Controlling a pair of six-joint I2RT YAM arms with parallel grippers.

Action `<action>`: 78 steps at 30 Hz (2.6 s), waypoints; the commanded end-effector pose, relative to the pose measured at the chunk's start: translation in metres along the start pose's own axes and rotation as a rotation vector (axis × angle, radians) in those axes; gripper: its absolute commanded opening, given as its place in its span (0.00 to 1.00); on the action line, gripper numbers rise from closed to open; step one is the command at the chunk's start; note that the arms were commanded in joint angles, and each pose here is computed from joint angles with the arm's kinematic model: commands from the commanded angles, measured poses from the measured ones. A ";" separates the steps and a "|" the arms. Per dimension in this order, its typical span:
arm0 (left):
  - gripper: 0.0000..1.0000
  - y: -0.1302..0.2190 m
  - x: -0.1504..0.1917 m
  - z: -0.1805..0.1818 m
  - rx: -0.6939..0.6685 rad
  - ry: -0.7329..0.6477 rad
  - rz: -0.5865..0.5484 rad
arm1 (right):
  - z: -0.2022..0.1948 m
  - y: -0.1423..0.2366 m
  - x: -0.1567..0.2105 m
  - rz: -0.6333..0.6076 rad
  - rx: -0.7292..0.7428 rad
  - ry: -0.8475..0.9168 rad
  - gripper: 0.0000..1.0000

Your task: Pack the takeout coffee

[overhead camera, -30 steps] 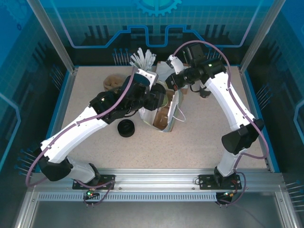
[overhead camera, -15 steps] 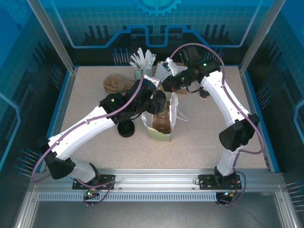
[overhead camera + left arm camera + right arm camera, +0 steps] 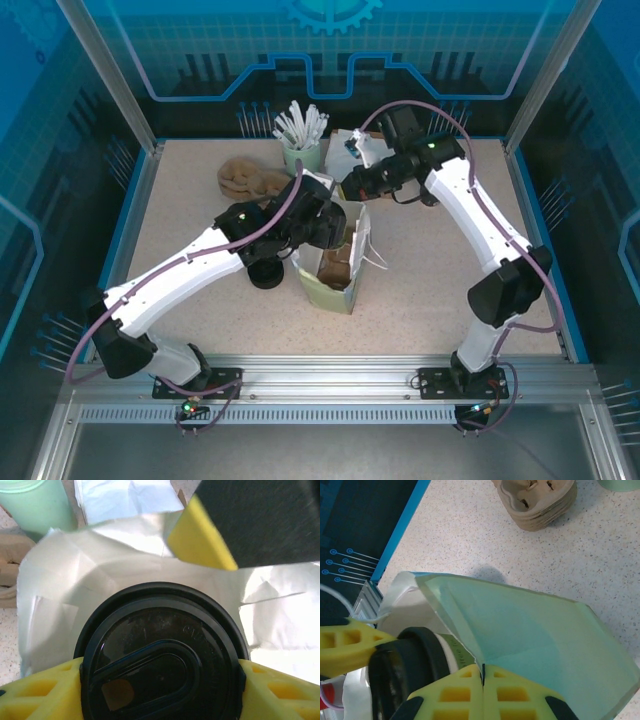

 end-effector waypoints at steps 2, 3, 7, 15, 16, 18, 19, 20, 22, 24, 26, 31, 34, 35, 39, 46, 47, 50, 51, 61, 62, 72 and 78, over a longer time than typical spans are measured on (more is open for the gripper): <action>0.56 0.008 0.003 -0.011 0.006 0.009 -0.033 | 0.016 0.016 0.004 -0.062 -0.004 -0.011 0.00; 0.56 0.008 0.004 -0.012 0.007 0.009 -0.033 | 0.017 0.017 0.005 -0.069 -0.002 -0.016 0.00; 0.56 0.005 0.008 -0.017 -0.001 0.018 -0.041 | 0.020 0.024 0.006 -0.103 -0.011 -0.022 0.00; 0.56 0.000 0.007 -0.017 -0.043 0.033 -0.078 | 0.028 0.027 0.007 -0.110 -0.060 -0.010 0.00; 0.56 0.000 0.008 -0.015 -0.057 0.034 -0.084 | 0.028 0.026 0.007 -0.108 -0.063 -0.008 0.00; 0.56 -0.003 0.009 -0.013 -0.073 0.036 -0.095 | 0.029 0.026 0.008 -0.110 -0.068 -0.003 0.00; 0.56 -0.004 0.011 -0.012 -0.077 0.038 -0.101 | 0.030 0.026 0.008 -0.111 -0.077 0.001 0.00; 0.56 -0.005 0.012 -0.012 -0.079 0.041 -0.108 | 0.031 0.027 0.009 -0.111 -0.084 0.003 0.00; 0.55 -0.009 0.013 -0.012 -0.087 0.043 -0.120 | 0.031 0.027 0.010 -0.111 -0.087 0.004 0.00; 0.55 -0.013 0.014 -0.010 -0.103 0.049 -0.126 | 0.030 0.027 0.012 -0.111 -0.085 0.007 0.00; 0.55 -0.017 0.015 -0.010 -0.110 0.049 -0.133 | 0.031 0.025 0.013 -0.108 -0.095 0.006 0.00; 0.55 -0.024 0.016 -0.011 -0.114 0.054 -0.165 | 0.033 0.022 0.016 -0.094 -0.131 0.009 0.00; 0.55 -0.029 0.018 -0.011 -0.119 0.054 -0.175 | 0.035 0.023 0.016 -0.098 -0.136 0.018 0.00; 0.55 -0.031 0.019 -0.011 -0.121 0.049 -0.173 | 0.036 0.024 0.016 -0.105 -0.140 0.024 0.00; 0.54 -0.037 0.021 -0.013 -0.124 0.038 -0.162 | 0.036 0.025 0.017 -0.117 -0.143 0.029 0.00; 0.55 -0.051 0.025 -0.015 -0.115 0.024 -0.145 | 0.038 0.025 0.019 -0.130 -0.155 0.045 0.00; 0.55 -0.054 0.026 -0.014 -0.120 0.022 -0.135 | 0.039 0.025 0.020 -0.128 -0.159 0.048 0.00; 0.54 -0.056 0.026 -0.008 -0.134 0.033 -0.132 | 0.040 0.026 0.022 -0.122 -0.164 0.057 0.00; 0.54 -0.057 0.026 -0.007 -0.133 0.039 -0.134 | 0.041 0.025 0.023 -0.122 -0.166 0.062 0.00; 0.52 -0.070 0.033 -0.009 -0.133 0.015 -0.085 | 0.042 0.025 0.023 -0.131 -0.173 0.074 0.00; 0.52 -0.070 0.033 -0.010 -0.131 0.014 -0.083 | 0.042 0.026 0.022 -0.135 -0.172 0.076 0.00; 0.51 -0.079 0.041 -0.015 -0.102 0.005 -0.041 | 0.042 0.023 0.019 -0.145 -0.180 0.074 0.00; 0.51 -0.069 0.040 -0.015 -0.088 0.012 -0.040 | 0.041 0.022 0.014 -0.155 -0.166 0.072 0.00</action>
Point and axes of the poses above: each hand's point on the last joint's axis, 136 mm out from that joint toward the fingers, its own y axis back along the fingers, its own z axis along the line the jaws close on, x = y × z, the point moved 2 cm from there along y, back along the fingers, and after that the axes turned 11 degrees about -y, right-handed, at the moved point
